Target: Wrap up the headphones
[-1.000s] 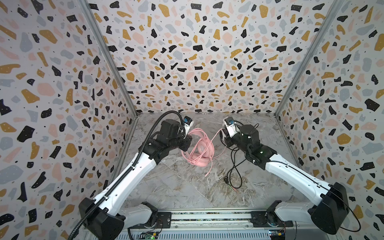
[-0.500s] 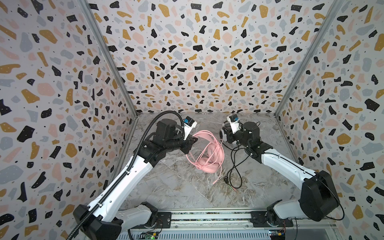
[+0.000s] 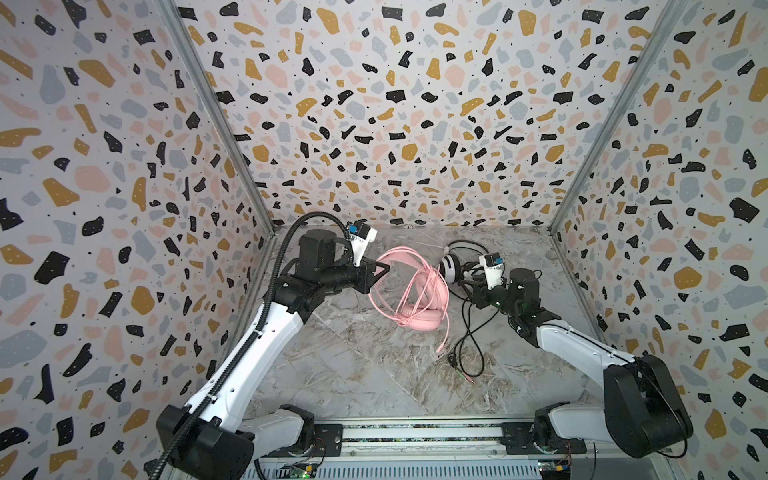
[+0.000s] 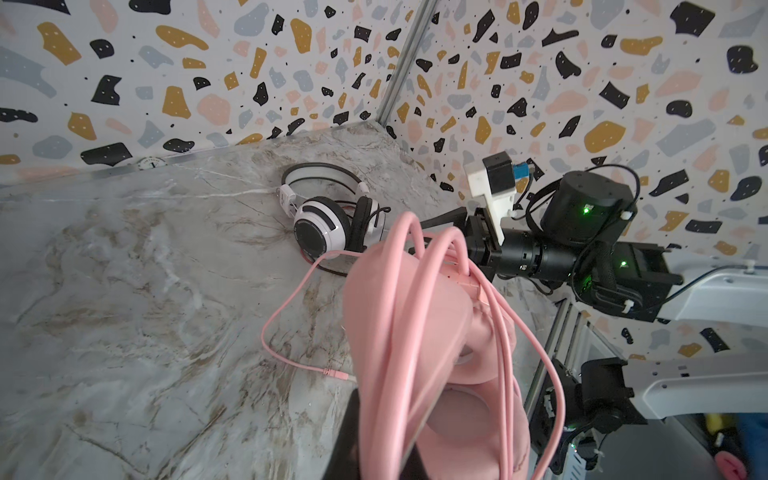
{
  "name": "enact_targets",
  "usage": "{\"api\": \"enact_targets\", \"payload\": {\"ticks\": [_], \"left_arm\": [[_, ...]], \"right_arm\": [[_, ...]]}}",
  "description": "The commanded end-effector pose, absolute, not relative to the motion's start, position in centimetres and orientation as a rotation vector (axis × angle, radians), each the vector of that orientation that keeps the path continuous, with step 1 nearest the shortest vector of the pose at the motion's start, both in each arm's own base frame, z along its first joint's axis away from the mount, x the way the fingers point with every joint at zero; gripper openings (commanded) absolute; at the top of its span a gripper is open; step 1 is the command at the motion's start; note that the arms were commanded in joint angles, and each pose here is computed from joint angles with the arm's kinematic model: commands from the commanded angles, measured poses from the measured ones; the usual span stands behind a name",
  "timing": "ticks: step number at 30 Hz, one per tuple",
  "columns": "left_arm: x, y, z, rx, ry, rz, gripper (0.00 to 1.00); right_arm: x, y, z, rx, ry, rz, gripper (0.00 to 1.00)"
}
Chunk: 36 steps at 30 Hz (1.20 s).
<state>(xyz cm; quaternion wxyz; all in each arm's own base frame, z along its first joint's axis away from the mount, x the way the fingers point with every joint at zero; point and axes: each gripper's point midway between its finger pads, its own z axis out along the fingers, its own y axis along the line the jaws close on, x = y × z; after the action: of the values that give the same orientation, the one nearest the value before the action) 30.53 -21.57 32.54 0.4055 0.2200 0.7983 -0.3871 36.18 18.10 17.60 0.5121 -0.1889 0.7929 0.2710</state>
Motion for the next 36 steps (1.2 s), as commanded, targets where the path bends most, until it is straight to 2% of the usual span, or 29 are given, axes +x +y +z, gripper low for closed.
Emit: {"api": "enact_targets", "payload": {"ticks": [1,4,8,10,19,23,27,32,33,34,36], "left_arm": [[29.8,-22.6,38.2,0.576,1.809,-1.128,0.0],[29.7,-22.6,38.7,0.557,1.801,-1.164,0.0],[29.4,-22.8,39.1,0.553,1.793,-1.199,0.0],[29.3,-22.7,39.1,0.549,1.79,-1.198,0.0],[28.9,-22.7,39.7,0.534,1.776,-1.228,0.0],[28.5,-22.7,40.0,0.533,1.774,-1.245,0.0],[28.4,-22.7,40.1,0.536,1.774,-1.247,0.0],[28.3,-22.6,39.6,0.535,1.786,-1.245,0.0],[28.3,-22.7,39.5,0.537,1.789,-1.246,0.0],[28.3,-22.6,39.3,0.535,1.792,-1.246,0.0],[28.4,-22.7,39.0,0.534,1.797,-1.249,0.0]], "right_arm": [[33.7,21.2,18.7,-0.539,1.797,0.912,0.67],[32.7,23.4,17.5,-0.575,1.77,1.027,0.81],[33.7,25.9,16.3,-0.603,1.736,1.105,0.88],[34.6,26.7,16.1,-0.609,1.711,1.151,0.96],[38.9,29.4,16.2,-0.566,1.64,1.245,0.96],[40.4,29.7,16.0,-0.532,1.635,1.237,0.92],[41.0,29.6,16.8,-0.528,1.608,1.212,0.77],[41.6,28.5,18.9,-0.508,1.568,1.171,0.45],[41.8,28.0,19.5,-0.501,1.559,1.162,0.35],[42.1,27.5,20.0,-0.496,1.553,1.154,0.17],[42.3,27.0,21.1,-0.506,1.538,1.162,0.05]]}}
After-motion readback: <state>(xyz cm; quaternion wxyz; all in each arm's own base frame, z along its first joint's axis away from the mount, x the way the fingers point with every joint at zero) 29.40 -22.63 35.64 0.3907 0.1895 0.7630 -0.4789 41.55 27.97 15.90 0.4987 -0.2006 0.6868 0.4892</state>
